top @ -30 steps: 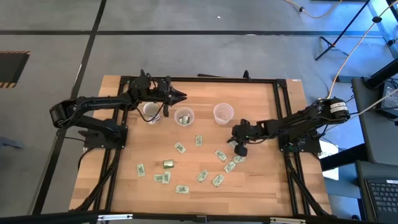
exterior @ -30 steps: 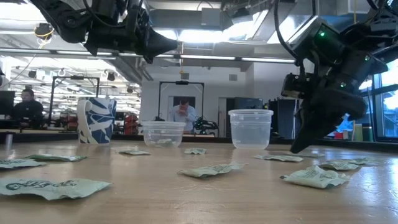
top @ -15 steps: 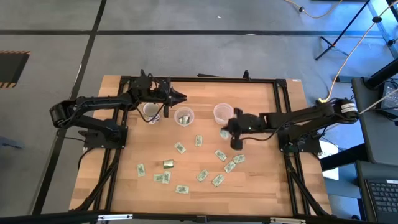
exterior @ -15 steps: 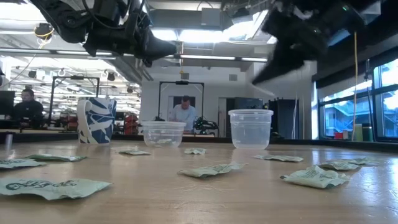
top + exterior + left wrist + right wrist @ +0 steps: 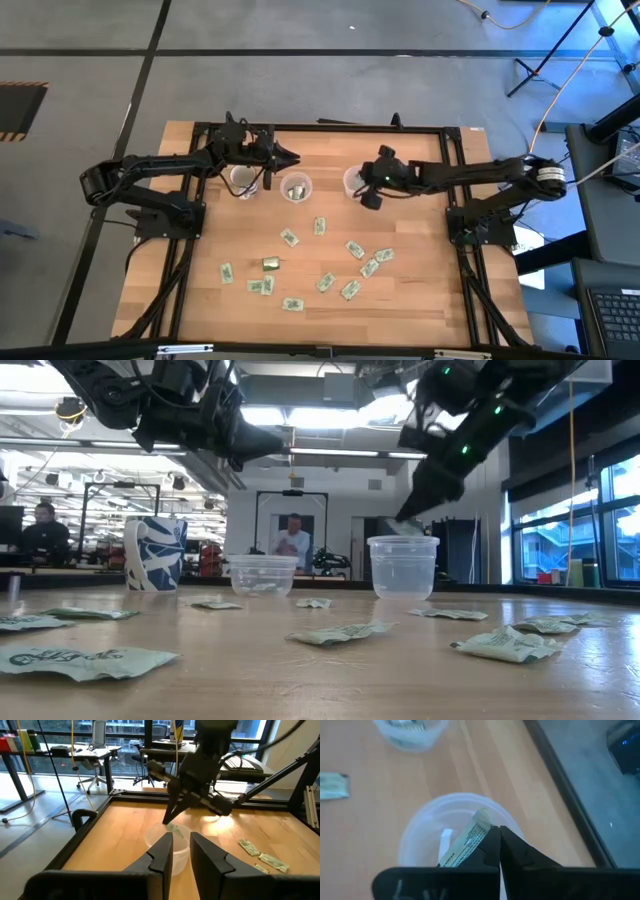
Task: Pick and place items into bin
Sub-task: Put the white stevia packet into the right transparent bin
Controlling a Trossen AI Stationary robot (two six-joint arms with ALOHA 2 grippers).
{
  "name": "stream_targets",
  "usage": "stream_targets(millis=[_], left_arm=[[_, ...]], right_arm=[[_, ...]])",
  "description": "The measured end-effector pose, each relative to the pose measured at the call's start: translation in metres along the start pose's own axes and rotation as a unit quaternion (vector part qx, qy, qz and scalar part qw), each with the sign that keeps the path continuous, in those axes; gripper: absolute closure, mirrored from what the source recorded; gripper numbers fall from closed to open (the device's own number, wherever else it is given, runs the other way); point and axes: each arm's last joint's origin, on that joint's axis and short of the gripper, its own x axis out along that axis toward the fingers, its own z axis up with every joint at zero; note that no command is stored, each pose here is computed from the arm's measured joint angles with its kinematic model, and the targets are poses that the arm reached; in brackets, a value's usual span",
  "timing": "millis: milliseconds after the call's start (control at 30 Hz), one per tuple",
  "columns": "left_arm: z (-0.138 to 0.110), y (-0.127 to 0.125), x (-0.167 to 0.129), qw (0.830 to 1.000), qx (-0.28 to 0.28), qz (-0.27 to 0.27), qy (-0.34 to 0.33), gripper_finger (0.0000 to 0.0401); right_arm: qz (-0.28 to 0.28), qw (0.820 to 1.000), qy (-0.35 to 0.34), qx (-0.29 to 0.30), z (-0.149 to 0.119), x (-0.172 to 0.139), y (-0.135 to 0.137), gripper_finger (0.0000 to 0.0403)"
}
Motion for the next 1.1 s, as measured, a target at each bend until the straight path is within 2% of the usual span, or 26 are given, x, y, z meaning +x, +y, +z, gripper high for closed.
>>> stream_targets(millis=[200, 367, 567, 733, 867, 967, 1033, 1100], left_arm=[[-0.001, 0.000, 0.000, 1.000, -0.001, 0.000, 0.004, 0.0340], [-0.001, 0.000, 0.000, 1.000, -0.001, 0.000, 0.004, 0.0340], [-0.001, 0.000, 0.000, 1.000, -0.005, 0.000, 0.004, 0.0340], [-0.001, 0.000, 0.000, 1.000, -0.005, 0.000, 0.004, 0.0340], [-0.001, 0.000, 0.000, 1.000, -0.005, 0.000, 0.004, 0.0340], [-0.001, 0.000, 0.000, 1.000, -0.005, 0.000, 0.004, 0.0340], [-0.001, 0.000, 0.000, 1.000, -0.005, 0.000, 0.004, 0.0340], [-0.001, 0.000, 0.000, 1.000, -0.005, 0.000, 0.004, 0.0340]], right_arm=[[0.002, 0.999, 0.046, -0.008, -0.012, 0.024, 0.004, 0.0402], [0.007, 0.998, 0.055, -0.010, -0.014, 0.027, 0.007, 0.0397], [0.008, 0.998, 0.055, -0.012, -0.014, 0.027, 0.007, 0.0370], [0.007, 0.999, 0.052, -0.010, -0.013, 0.025, 0.006, 0.0324], [0.002, 0.999, 0.053, 0.007, -0.007, 0.013, 0.000, 0.0288], [0.009, 0.998, 0.055, 0.037, 0.004, -0.009, -0.004, 0.0275], [0.047, 0.997, 0.058, 0.037, 0.011, -0.027, -0.001, 0.0273], [0.108, 0.992, 0.060, 0.036, 0.014, -0.044, 0.004, 0.0273]])
